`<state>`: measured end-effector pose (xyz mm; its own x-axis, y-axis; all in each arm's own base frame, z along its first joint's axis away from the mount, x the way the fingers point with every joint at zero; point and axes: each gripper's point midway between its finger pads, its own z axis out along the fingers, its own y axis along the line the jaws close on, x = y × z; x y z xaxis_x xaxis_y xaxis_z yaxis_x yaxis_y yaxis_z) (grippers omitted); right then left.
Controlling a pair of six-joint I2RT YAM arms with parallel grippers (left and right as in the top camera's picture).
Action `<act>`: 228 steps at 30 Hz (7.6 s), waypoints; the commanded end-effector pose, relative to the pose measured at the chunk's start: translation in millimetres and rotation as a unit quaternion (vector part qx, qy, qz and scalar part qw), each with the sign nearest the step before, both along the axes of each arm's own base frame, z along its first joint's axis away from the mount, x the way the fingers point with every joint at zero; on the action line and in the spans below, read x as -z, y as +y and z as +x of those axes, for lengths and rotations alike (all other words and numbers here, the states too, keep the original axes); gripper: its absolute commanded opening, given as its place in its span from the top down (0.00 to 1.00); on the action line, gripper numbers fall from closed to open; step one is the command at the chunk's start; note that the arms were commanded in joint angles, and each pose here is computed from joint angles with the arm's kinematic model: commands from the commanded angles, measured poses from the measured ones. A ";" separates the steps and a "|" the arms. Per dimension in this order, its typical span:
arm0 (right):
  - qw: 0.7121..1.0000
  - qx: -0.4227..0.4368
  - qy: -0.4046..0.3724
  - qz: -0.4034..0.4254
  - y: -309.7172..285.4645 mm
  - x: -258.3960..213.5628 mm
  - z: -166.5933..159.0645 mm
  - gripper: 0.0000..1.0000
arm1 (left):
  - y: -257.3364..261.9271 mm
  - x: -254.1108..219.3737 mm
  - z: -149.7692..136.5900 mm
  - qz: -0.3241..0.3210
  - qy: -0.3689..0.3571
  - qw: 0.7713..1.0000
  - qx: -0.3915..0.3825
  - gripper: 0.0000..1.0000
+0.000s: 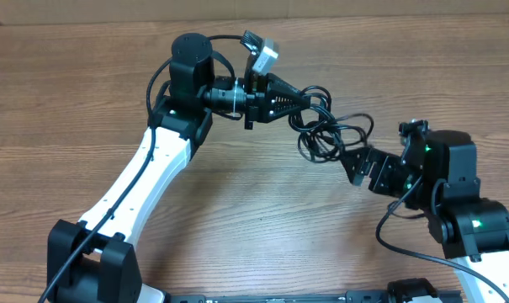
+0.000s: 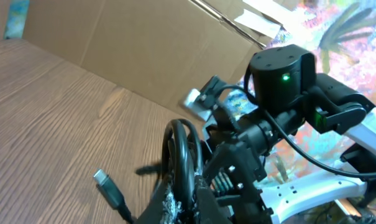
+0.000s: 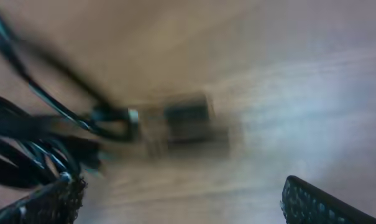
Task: Untangle cables
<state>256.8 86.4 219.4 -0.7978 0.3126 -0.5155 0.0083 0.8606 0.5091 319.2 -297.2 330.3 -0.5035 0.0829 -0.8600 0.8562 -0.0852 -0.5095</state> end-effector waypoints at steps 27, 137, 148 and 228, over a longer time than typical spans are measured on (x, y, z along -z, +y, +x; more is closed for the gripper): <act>0.938 0.282 0.139 -0.149 -96.2 54.1 -17.1 0.00 | 0.8 -15.8 -17.9 -0.009 0.003 0.999 0.039 0.96; 0.986 -0.158 -0.045 -0.015 24.7 -10.2 -34.7 0.00 | 88.1 -50.8 59.8 -0.048 0.115 0.984 -0.128 0.96; 0.988 -0.152 -0.029 -0.020 23.6 -0.4 -22.2 0.00 | 43.5 -55.7 33.9 -0.048 0.129 0.988 -0.076 0.96; 0.968 -0.244 0.047 0.035 51.6 43.2 -6.9 0.00 | 98.0 -98.6 43.9 -0.104 0.127 0.980 -0.113 0.96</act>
<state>246.6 139.6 174.2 -0.9081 -0.0843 -0.4102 -0.3346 0.7351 0.5897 376.7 -186.7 416.2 -0.7150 -0.2418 -0.6560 0.6775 -0.0081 -0.7355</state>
